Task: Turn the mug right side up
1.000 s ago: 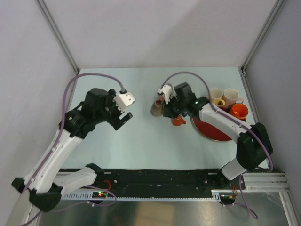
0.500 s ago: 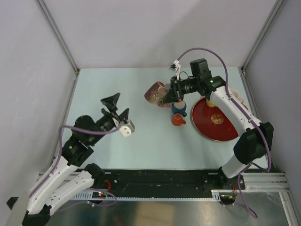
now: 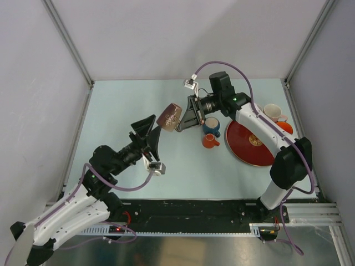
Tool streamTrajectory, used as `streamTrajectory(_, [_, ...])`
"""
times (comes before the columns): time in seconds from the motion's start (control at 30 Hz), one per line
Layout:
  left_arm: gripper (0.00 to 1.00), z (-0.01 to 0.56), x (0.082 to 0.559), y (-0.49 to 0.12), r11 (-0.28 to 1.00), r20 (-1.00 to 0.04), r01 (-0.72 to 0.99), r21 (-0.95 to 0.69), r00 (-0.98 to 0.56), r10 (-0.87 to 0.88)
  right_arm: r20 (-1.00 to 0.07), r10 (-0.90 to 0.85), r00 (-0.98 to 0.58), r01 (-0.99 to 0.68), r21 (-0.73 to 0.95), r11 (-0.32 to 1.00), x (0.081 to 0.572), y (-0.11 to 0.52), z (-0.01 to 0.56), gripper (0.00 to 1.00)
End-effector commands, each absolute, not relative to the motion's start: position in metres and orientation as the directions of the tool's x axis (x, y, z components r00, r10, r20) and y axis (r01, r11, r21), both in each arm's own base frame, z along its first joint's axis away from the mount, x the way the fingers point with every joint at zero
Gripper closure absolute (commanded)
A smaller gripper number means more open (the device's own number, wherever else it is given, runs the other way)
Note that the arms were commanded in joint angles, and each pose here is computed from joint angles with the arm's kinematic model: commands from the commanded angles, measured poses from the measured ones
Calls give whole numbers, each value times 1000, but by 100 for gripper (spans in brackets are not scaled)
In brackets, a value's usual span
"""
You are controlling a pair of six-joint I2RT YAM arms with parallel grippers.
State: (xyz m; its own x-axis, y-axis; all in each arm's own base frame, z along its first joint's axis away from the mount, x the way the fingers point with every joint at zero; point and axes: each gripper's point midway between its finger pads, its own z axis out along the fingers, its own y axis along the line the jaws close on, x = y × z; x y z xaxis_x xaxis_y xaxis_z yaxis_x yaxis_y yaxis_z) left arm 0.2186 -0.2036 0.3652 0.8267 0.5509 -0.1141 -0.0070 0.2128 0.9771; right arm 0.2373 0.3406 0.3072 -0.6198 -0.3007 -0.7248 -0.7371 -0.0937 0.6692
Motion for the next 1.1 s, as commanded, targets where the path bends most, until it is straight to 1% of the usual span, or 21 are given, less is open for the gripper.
streamTrajectory(0.0, [34,372,206,-213,181,0,-106,978,862,506,-786,-283,-550,-755,612,-233,223,345,339,100])
streamTrajectory(0.2, [38,375,202,-205,186,23,-142,972,851,525,-763,-276,-585,-727,644,-238,228,344,337,100])
streamTrajectory(0.37, [32,372,200,-198,196,15,-144,970,840,542,-758,-280,-589,-708,651,-273,228,343,340,100])
streamTrajectory(0.47, [30,369,199,-196,194,17,-145,970,838,546,-760,-283,-585,-700,650,-296,227,345,344,100])
streamTrajectory(0.6, [30,363,207,-198,159,31,-147,976,822,568,-771,-293,-565,-699,636,-325,220,349,344,100])
streamTrajectory(0.7, [32,372,214,-196,162,32,-158,974,802,596,-768,-300,-566,-701,639,-316,217,351,340,100])
streamTrajectory(0.83, [42,391,217,-197,203,27,-186,961,796,604,-770,-302,-562,-706,637,-309,215,352,335,100])
streamTrajectory(0.9, [50,397,218,-198,208,33,-197,958,796,604,-772,-301,-560,-709,634,-308,215,352,335,100])
streamTrajectory(1.0, [66,401,218,-200,210,38,-206,956,796,604,-771,-300,-561,-715,635,-294,216,354,332,100])
streamTrajectory(1.07, [75,401,219,-200,214,33,-202,956,795,605,-773,-299,-559,-723,632,-281,215,355,330,100])
